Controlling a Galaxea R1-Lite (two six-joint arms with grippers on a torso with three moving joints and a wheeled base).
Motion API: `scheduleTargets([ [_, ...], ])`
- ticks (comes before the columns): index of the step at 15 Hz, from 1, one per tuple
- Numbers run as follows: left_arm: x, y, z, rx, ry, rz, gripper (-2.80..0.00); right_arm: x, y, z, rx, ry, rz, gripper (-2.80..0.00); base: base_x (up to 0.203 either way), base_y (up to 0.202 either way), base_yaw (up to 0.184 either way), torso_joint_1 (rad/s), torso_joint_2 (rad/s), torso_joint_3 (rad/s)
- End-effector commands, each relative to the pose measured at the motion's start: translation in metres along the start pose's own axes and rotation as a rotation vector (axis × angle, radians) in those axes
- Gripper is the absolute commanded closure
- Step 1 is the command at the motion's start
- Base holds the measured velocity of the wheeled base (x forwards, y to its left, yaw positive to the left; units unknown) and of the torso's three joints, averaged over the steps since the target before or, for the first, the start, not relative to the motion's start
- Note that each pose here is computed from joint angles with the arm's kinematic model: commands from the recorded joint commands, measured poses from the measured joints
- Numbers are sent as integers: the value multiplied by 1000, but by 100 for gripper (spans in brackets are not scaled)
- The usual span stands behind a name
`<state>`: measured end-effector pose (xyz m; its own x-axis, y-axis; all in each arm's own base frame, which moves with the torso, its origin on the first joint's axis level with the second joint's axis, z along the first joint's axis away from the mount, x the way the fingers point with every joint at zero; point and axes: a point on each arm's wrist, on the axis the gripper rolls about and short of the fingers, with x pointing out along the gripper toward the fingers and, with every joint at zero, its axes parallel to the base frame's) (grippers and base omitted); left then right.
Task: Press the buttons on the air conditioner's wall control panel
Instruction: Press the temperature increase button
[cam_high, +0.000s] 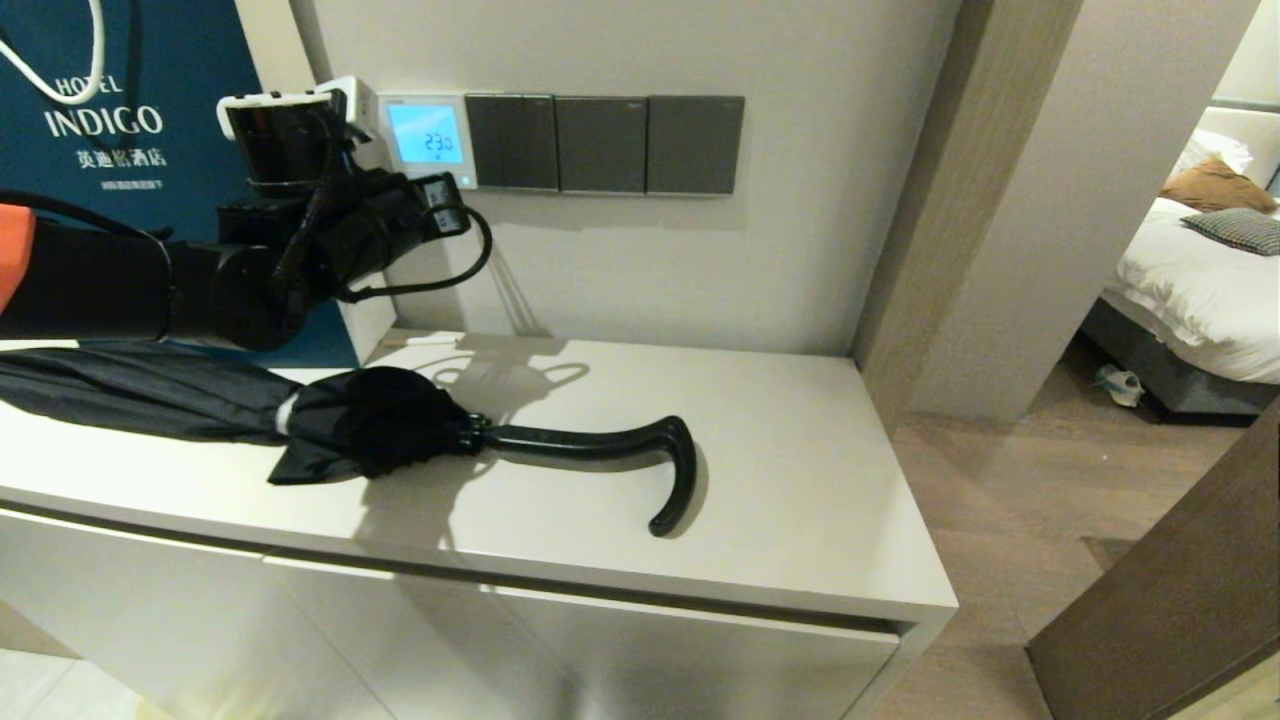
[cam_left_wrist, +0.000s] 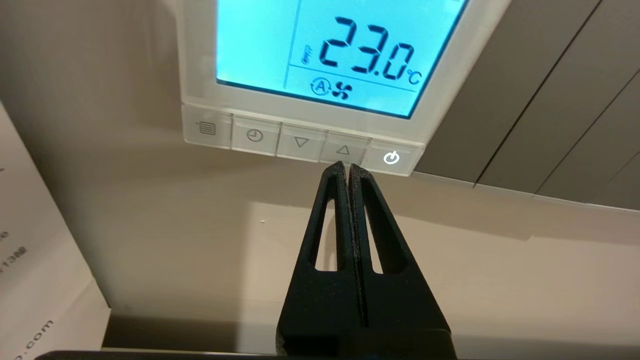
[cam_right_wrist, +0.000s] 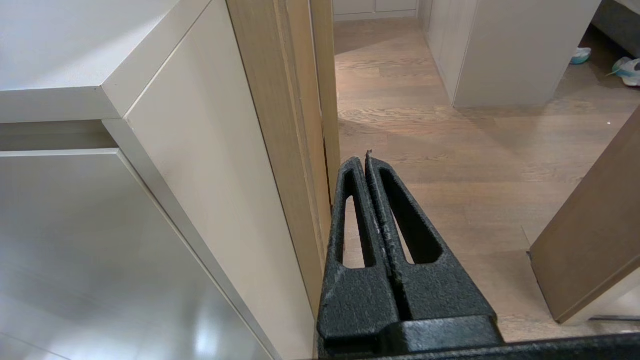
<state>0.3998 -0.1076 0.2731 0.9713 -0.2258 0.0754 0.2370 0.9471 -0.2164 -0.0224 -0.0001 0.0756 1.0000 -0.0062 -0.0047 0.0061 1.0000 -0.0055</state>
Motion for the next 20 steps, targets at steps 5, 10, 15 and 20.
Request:
scheduleTargets([
  [5, 1, 0, -2, -2, 0, 0, 0, 0, 0, 0, -1, 3, 0, 0, 0, 0, 0, 0, 0, 0],
  [10, 1, 0, -2, -2, 0, 0, 0, 0, 0, 0, -1, 3, 0, 0, 0, 0, 0, 0, 0, 0],
  [15, -38, 0, 4, -2, -11, -1, 0, 0, 0, 0, -1, 3, 0, 0, 0, 0, 0, 0, 0, 0],
  [20, -49, 2, 10, -2, -37, 1, 0, 0, 0, 0, -1, 3, 0, 0, 0, 0, 0, 0, 0, 0],
])
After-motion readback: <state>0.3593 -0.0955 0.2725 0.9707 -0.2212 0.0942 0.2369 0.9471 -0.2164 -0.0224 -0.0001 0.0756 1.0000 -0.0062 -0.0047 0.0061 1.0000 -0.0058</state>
